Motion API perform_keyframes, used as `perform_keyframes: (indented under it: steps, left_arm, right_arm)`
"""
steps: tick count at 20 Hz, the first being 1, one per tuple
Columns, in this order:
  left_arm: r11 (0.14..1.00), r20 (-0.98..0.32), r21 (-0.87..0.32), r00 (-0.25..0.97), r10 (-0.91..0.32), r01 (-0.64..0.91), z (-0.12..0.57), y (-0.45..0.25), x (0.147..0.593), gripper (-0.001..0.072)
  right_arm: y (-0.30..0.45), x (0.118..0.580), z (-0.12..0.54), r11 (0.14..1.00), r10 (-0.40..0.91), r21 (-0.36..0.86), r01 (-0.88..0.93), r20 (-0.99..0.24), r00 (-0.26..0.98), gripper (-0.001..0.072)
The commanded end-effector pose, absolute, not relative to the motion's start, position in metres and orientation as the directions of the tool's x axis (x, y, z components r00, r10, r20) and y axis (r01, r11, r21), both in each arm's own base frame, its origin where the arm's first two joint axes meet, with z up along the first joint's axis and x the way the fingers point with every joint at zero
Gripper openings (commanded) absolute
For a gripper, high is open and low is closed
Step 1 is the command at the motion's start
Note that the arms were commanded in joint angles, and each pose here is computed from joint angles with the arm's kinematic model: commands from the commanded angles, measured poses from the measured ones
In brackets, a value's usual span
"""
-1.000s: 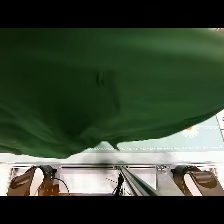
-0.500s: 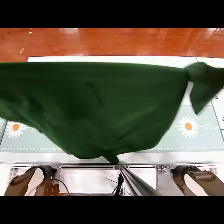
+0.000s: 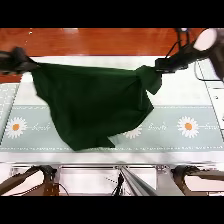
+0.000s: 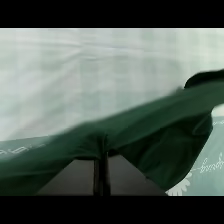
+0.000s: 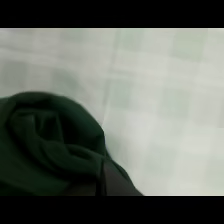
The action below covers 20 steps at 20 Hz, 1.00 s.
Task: Fold the shirts.
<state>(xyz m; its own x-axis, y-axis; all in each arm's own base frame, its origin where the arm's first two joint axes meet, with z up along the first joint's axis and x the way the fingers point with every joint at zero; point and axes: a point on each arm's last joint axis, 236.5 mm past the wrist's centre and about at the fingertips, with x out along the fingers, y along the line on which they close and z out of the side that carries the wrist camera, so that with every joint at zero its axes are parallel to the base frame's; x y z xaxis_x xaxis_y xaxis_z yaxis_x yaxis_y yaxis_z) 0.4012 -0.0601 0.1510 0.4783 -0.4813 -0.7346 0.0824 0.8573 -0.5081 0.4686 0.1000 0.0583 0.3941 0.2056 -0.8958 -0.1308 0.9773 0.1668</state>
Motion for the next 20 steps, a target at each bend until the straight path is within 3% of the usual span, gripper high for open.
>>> perform_keyframes:
  steps: [1, 5, 7, 10, 13, 16, 18, 20]
  left_arm:
    - [0.841, -0.774, -0.539, 0.369, -0.515, 0.045, 0.074, -0.085, 0.434, 0.0026]
    - [0.827, -0.807, -0.562, 0.231, -0.544, -0.014, 0.016, -0.105, 0.435, 0.0026]
    - [0.802, -0.784, -0.595, 0.256, -0.566, -0.047, 0.024, -0.106, 0.444, 0.0046]
    - [0.805, -0.768, -0.592, 0.314, -0.558, -0.018, 0.071, -0.075, 0.457, 0.0280]
    - [0.825, -0.803, -0.563, 0.261, -0.537, -0.035, 0.103, -0.031, 0.427, 0.0284]
    - [0.878, -0.878, -0.461, 0.206, -0.432, -0.125, 0.091, 0.008, 0.381, 0.0291]
    - [0.888, -0.907, -0.416, 0.155, -0.391, -0.195, 0.059, 0.015, 0.345, 0.0479]
    - [0.843, -0.884, -0.460, 0.053, -0.464, -0.279, 0.012, -0.011, 0.295, 0.0617]
  right_arm:
    - [0.100, 0.491, 0.008, 0.979, 0.203, 0.181, -0.095, -0.909, 0.364, 0.0022]
    - [0.100, 0.493, -0.008, 0.979, 0.201, 0.180, -0.093, -0.918, 0.341, 0.0023]
    - [0.098, 0.497, 0.004, 0.980, 0.199, 0.170, -0.107, -0.905, 0.377, 0.0028]
    - [0.070, 0.498, 0.053, 0.985, 0.139, 0.072, -0.158, -0.868, 0.476, 0.0386]
    - [0.011, 0.477, 0.109, 0.997, 0.019, -0.028, -0.078, -0.841, 0.540, 0.0416]
    - [-0.073, 0.441, 0.120, 0.987, -0.160, -0.144, 0.071, -0.860, 0.484, 0.0416]
    - [-0.098, 0.413, 0.094, 0.987, -0.103, -0.040, 0.158, -0.903, 0.416, 0.0416]
    - [-0.098, 0.387, 0.057, 0.974, 0.039, 0.115, 0.196, -0.935, 0.353, 0.0416]
